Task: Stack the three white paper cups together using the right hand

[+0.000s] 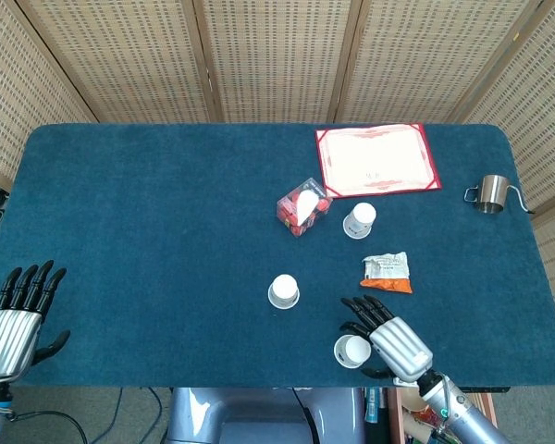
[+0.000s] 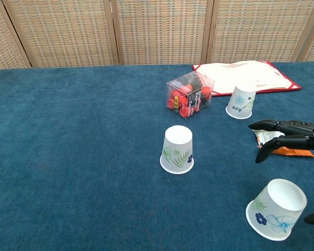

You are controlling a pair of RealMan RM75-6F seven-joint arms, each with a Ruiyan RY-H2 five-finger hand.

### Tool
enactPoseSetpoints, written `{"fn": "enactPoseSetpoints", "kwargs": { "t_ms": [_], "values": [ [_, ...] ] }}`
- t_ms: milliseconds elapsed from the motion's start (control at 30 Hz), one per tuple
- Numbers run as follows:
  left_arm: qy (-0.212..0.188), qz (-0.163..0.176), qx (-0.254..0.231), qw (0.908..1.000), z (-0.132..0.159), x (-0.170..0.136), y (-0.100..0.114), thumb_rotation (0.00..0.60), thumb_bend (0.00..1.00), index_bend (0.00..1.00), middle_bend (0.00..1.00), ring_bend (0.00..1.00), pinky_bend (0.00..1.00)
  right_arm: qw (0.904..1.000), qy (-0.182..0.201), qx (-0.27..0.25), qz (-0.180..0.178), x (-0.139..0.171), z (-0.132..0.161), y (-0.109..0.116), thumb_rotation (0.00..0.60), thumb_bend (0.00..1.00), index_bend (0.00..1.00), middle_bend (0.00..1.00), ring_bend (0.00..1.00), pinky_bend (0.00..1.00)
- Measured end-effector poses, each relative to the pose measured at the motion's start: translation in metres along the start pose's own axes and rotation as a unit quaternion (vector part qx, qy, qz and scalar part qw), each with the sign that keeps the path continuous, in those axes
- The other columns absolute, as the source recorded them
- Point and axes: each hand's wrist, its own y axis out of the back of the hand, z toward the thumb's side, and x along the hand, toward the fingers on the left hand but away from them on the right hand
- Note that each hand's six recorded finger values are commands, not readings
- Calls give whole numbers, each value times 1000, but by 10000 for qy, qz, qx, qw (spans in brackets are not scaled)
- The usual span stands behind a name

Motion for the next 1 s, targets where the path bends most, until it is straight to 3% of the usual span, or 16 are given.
{"fn": "enactPoseSetpoints", "kwargs": {
  "t_ms": [1000],
  "values": [
    [-46, 9, -16, 10000, 1, -1, 1, 600, 237, 0, 0, 0, 0, 9991, -219, 2, 351, -13, -9, -25, 600, 69, 352, 0, 0, 0]
  ]
}}
